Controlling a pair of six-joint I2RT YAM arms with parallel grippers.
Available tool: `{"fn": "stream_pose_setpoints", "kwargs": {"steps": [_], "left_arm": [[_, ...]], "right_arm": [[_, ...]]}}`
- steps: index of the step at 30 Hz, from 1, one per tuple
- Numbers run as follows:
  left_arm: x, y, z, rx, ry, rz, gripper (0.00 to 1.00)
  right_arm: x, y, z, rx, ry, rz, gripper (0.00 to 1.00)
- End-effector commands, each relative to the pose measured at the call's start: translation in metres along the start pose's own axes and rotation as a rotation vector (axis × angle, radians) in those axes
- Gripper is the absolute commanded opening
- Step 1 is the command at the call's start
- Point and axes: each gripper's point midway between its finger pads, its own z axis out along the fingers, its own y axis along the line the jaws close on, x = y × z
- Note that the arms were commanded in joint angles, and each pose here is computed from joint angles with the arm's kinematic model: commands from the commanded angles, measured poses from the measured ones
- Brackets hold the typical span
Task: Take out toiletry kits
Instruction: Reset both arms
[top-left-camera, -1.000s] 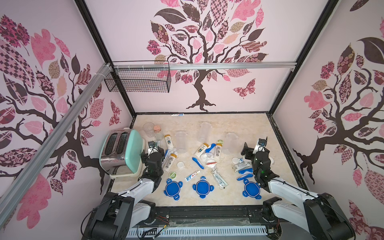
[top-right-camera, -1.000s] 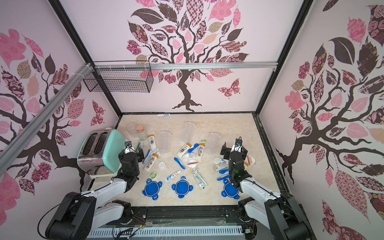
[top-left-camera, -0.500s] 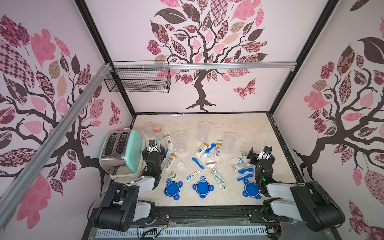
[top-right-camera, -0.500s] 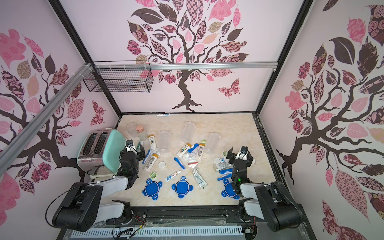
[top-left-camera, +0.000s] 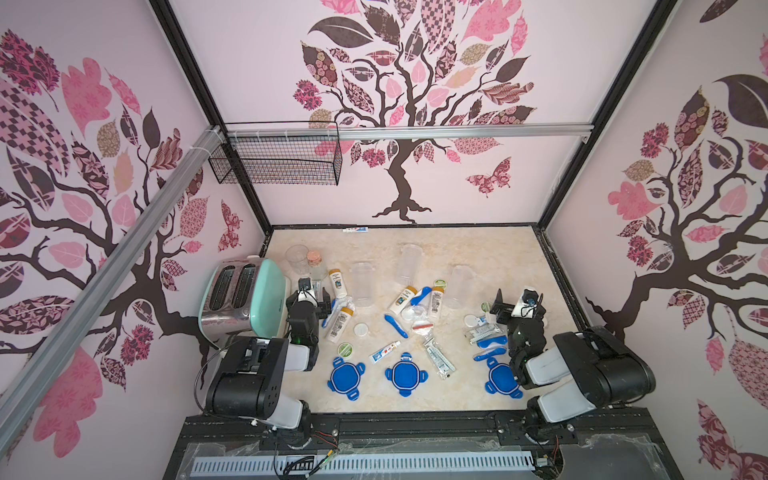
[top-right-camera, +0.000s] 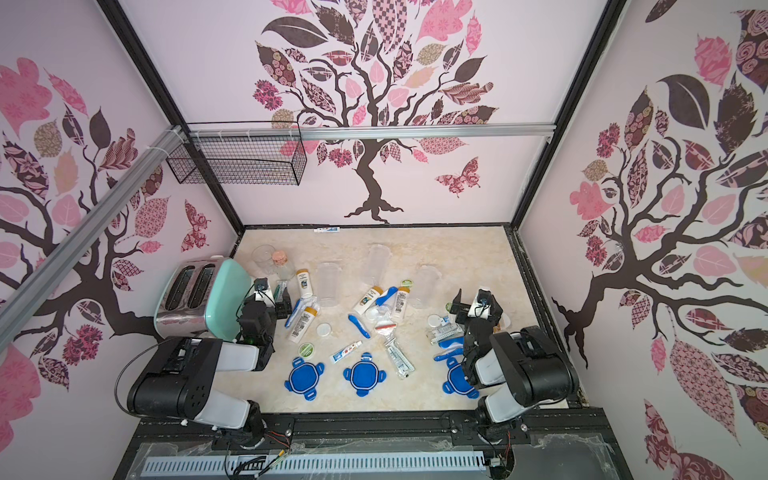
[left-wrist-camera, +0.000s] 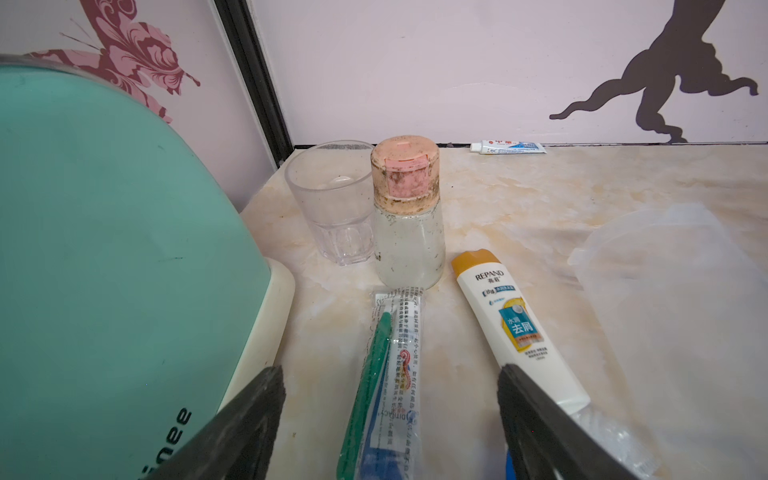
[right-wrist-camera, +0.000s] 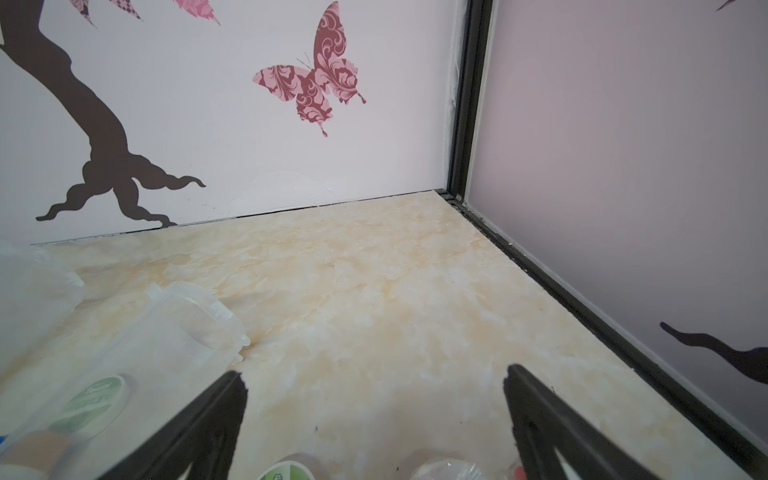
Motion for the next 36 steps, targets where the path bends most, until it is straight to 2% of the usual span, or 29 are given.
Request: {"fn": "stream_pose_setpoints", "kwargs": {"steps": [1, 4, 5, 7, 36], "left_arm": [[0.000, -0.005, 0.014, 0.058, 0.028, -0.014, 0.84], [0.005, 0.001, 0.025, 0.096, 0.085, -0.061, 0.81], [0.004, 0.003, 0.026, 0.113, 0.080, -0.076, 0.95], [0.005, 0.003, 0.025, 0.112, 0.081, -0.077, 0.98], [0.005, 0.001, 0.025, 0.100, 0.084, -0.062, 0.98]], "right_arm": [[-0.007, 0.007, 0.011, -0.020, -0.019, -0.013, 1.00], [0.010, 0.010, 0.038, -0.041, 0.130, -0.010, 1.00], [0.013, 0.007, 0.045, -0.038, 0.157, 0.013, 1.00], [0.016, 0.005, 0.047, -0.057, 0.182, 0.025, 1.00], [0.014, 0.006, 0.046, -0.058, 0.169, 0.023, 1.00]]}}
